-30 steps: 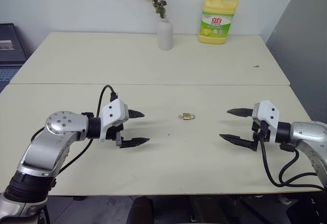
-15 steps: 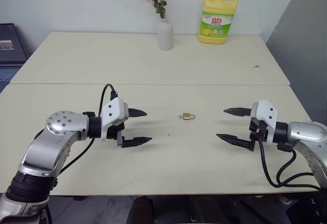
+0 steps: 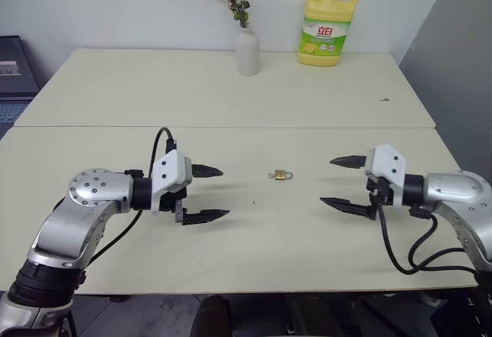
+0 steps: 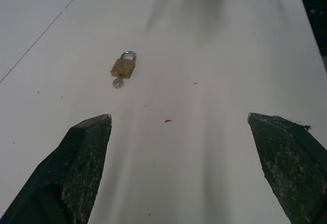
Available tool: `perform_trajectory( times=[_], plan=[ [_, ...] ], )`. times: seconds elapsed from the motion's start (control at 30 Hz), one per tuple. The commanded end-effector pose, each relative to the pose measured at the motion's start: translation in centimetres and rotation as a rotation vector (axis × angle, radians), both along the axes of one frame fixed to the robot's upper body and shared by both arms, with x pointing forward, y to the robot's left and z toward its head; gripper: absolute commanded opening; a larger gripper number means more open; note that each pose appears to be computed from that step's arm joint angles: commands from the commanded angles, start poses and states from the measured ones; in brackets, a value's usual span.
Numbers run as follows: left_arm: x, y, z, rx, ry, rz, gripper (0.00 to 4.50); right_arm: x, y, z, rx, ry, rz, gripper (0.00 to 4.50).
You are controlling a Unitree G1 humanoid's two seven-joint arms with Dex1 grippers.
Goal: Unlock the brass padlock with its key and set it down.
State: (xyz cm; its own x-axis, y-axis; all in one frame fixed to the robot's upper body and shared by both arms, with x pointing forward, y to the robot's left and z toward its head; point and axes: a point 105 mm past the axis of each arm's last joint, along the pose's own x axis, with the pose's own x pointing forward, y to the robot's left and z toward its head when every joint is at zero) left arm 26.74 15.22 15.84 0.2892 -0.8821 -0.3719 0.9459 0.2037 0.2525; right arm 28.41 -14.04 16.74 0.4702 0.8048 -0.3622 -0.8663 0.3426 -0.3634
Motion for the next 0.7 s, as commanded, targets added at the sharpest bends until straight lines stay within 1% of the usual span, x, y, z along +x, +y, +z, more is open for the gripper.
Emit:
perform_trajectory(
  times=[0.03, 0.1, 0.17, 0.33, 0.53, 0.7],
  plan=[
    [-0.5, -0.4, 1.0, 0.001, -0.033, -0.049, 4.48, 0.8, 1.0, -0.1, -0.045, 0.0, 0.027, 4.5],
    [-0.3, -0.4, 1.1, 0.002, -0.04, -0.048, 4.48, 1.3, 1.7, -0.5, -0.074, 0.021, 0.054, 4.5],
    [-0.1, -0.5, 1.2, 0.001, -0.043, -0.054, 4.48, 2.6, 2.8, -0.5, -0.075, 0.038, 0.063, 4.5],
    [-0.1, -0.7, 1.0, 0.005, -0.046, -0.066, 4.48, 4.4, 5.0, -1.3, -0.102, 0.089, 0.112, 4.5],
    [-0.2, -0.8, 0.9, 0.014, -0.051, -0.071, 4.48, 6.8, 7.1, -3.6, -0.142, 0.166, 0.112, 4.5],
    [-0.2, -0.8, 0.8, 0.027, -0.054, -0.074, 4.48, 8.4, 7.9, -4.5, -0.162, 0.191, 0.097, 4.5]
  ],
)
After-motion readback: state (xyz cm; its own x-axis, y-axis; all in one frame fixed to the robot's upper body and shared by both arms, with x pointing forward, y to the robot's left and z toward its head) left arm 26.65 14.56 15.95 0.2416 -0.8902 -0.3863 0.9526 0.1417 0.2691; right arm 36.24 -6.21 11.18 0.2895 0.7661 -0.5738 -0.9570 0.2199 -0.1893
